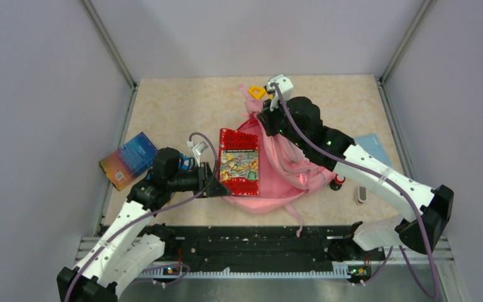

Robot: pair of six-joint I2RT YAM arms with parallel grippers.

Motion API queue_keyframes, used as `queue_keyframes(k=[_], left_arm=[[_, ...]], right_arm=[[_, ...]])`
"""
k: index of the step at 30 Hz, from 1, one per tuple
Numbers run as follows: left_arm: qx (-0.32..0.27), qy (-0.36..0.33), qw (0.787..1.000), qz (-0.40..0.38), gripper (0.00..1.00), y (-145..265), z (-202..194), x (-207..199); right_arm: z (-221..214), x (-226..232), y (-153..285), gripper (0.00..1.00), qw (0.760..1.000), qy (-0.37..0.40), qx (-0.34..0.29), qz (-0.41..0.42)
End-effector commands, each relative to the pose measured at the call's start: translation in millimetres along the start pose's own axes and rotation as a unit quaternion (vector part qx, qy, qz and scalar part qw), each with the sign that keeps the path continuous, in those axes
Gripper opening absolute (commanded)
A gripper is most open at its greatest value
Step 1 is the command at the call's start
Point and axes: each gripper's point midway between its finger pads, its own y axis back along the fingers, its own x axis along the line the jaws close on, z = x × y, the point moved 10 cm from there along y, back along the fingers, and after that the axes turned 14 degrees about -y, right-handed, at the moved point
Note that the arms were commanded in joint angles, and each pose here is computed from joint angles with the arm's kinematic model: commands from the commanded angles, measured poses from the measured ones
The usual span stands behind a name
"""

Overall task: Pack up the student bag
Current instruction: Place the book in the student bag.

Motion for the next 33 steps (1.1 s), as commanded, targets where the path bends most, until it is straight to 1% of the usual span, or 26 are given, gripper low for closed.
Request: queue_keyframes(k=[1,3,7,10,14,16,19,23,26,32,33], left_arm=[[-0.065,-0.06,0.993,-0.081,0.0,-9.8,20.4,-12.5],[-0.082,-0.054,0.993,-0.069,0.0,-15.5,25.3,-10.7],[-0.116,-0.043,0.987,-0.101,0.0,-32.0,37.7,-11.4],[-0.107,-0.036,0.988,-0.102,0.0,-50.4,43.2,-11.8],[-0.076,-0.028,0.99,-0.117,0.0,-77.0,50.7,-13.2],[-0.07,-0.031,0.99,-0.117,0.0,-86.0,55.4,-13.6],[-0.076,-0.03,0.991,-0.108,0.0,-95.9,62.0,-10.5],[-0.083,-0.004,0.99,-0.113,0.0,-115.7,67.7,-0.9],[-0.088,0.012,0.987,-0.132,0.0,-133.9,74.5,-3.1],[-0.099,0.022,0.977,-0.19,0.0,-169.4,90.5,-21.0],[-0.101,0.023,0.976,-0.19,0.0,-174.6,92.2,-20.7]], right_arm=[[48.1,5.6,14.0,0.0,0.996,-0.028,-0.085,0.011],[48.3,6.5,13.3,0.0,0.996,-0.03,-0.083,0.013],[49.0,7.6,13.2,0.0,0.995,-0.039,-0.085,0.017],[49.5,9.6,12.0,0.0,0.995,-0.047,-0.084,0.023],[50.9,11.4,12.8,0.0,0.995,-0.051,-0.084,0.029],[52.7,12.1,14.3,0.0,0.994,-0.053,-0.085,0.031],[55.9,13.7,17.1,0.0,0.994,-0.055,-0.089,0.037],[56.3,14.1,17.6,0.0,0.993,-0.058,-0.091,0.04],[53.2,13.3,15.8,0.0,0.994,-0.058,-0.088,0.037],[52.4,11.8,16.0,0.0,0.994,-0.058,-0.088,0.031],[52.0,11.5,16.0,0.0,0.994,-0.058,-0.088,0.029]])
